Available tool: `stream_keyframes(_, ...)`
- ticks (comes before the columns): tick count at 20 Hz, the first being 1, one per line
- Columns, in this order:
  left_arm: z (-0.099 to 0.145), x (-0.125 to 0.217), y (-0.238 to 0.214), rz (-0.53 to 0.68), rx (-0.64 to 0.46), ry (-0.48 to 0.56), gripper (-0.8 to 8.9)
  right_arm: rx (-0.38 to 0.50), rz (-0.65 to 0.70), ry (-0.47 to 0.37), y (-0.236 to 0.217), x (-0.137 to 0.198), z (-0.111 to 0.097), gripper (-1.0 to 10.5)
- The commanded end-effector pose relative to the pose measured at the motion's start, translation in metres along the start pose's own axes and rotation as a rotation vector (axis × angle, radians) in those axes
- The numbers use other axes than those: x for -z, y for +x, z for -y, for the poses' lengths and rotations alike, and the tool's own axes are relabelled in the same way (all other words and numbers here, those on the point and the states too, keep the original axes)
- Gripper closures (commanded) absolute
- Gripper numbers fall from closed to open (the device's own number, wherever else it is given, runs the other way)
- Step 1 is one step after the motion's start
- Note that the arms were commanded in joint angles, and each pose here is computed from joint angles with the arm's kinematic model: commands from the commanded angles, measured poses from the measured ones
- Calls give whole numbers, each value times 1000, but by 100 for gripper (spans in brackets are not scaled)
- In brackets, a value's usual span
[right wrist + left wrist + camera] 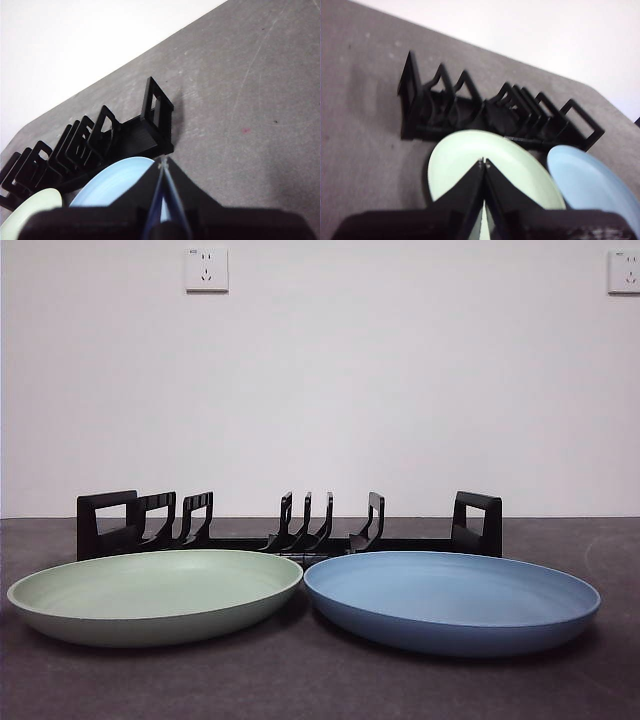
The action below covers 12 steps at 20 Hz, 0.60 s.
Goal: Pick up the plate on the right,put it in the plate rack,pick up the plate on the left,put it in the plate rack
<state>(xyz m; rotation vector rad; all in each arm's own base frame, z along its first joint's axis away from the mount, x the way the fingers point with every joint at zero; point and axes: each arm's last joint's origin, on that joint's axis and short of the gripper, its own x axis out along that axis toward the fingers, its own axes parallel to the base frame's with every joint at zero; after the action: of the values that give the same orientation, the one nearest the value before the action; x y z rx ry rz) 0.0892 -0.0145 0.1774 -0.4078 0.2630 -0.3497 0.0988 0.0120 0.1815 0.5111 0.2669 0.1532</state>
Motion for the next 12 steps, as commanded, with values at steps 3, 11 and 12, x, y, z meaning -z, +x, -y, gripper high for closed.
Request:
stream_keyframes(3,8,-21,0,-21,-4,-14,820,36,-83,-28,9,-20,-10,957)
stream_keyframes(11,18,-58,18,-127,12,22,821,-76,-307,-76,46,-53,-29,956)
stream_keyframes(12,19,-63,21,-146,19,29,821,-97,-341,-75,53,-56,-30,956)
